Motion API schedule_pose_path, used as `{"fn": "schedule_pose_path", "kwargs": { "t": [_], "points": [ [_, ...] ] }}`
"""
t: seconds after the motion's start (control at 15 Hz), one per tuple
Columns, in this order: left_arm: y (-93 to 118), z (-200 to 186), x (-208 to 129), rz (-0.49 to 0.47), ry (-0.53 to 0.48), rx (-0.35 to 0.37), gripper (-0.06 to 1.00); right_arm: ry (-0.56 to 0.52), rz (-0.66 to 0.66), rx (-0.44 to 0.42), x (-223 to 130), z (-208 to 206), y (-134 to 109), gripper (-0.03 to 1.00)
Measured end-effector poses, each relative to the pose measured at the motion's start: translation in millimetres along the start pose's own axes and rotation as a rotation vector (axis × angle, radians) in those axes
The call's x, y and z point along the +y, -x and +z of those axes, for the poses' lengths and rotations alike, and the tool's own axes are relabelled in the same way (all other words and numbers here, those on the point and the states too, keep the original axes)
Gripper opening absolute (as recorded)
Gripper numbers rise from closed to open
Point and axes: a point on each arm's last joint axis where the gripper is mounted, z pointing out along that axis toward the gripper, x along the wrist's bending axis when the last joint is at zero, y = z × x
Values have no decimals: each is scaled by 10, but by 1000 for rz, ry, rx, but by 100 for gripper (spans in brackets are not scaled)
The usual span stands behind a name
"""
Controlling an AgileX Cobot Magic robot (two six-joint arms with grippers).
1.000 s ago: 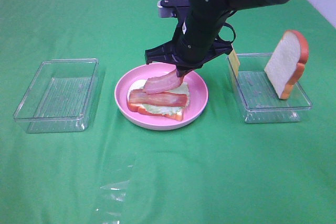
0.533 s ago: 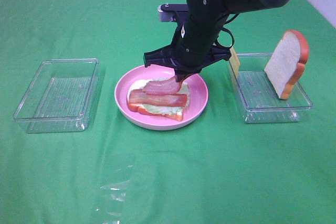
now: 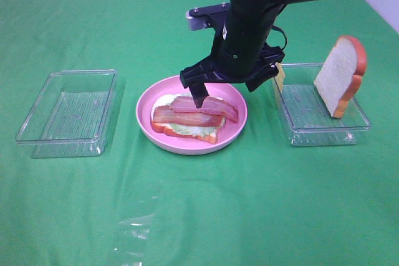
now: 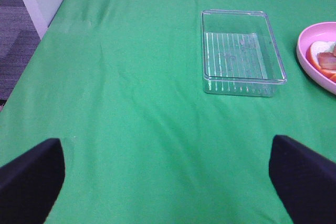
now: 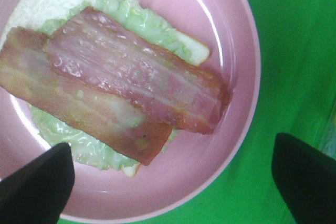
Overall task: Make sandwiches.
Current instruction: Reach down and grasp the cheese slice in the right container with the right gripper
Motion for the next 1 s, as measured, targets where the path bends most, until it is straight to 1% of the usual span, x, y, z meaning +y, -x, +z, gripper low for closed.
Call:
{"fn": "schedule_pose_path", "kwargs": {
  "t": [0.33, 0.4, 0.47, 0.6, 0.67, 0.73, 0.8, 0.87, 1.0],
  "points": [
    [0, 0, 0, 0, 0, 0, 98, 40, -61, -11, -3, -411, 66, 98],
    [0, 0, 0, 0, 0, 0, 98, 67, -73, -29, -7, -603, 135, 98],
    [0, 0, 0, 0, 0, 0, 98, 73, -68, -32, -5, -637, 165, 98],
    [0, 0, 0, 0, 0, 0, 98, 87, -28, -56, 22, -787, 355, 98],
    [0, 0, 0, 0, 0, 0, 98, 83, 1, -71, 50, -826, 481, 98],
    [0, 0, 0, 0, 0, 0, 98, 79, 19, -78, 60, -843, 551, 98],
    [0, 0, 0, 0, 0, 0, 98, 44, 69, -106, 60, -880, 794, 98],
    [0, 0, 0, 0, 0, 0, 98, 27, 84, -120, 46, -888, 898, 98],
    [0, 0, 0, 0, 0, 0, 98, 8, 111, -129, 27, -887, 1005, 98]
  ]
}}
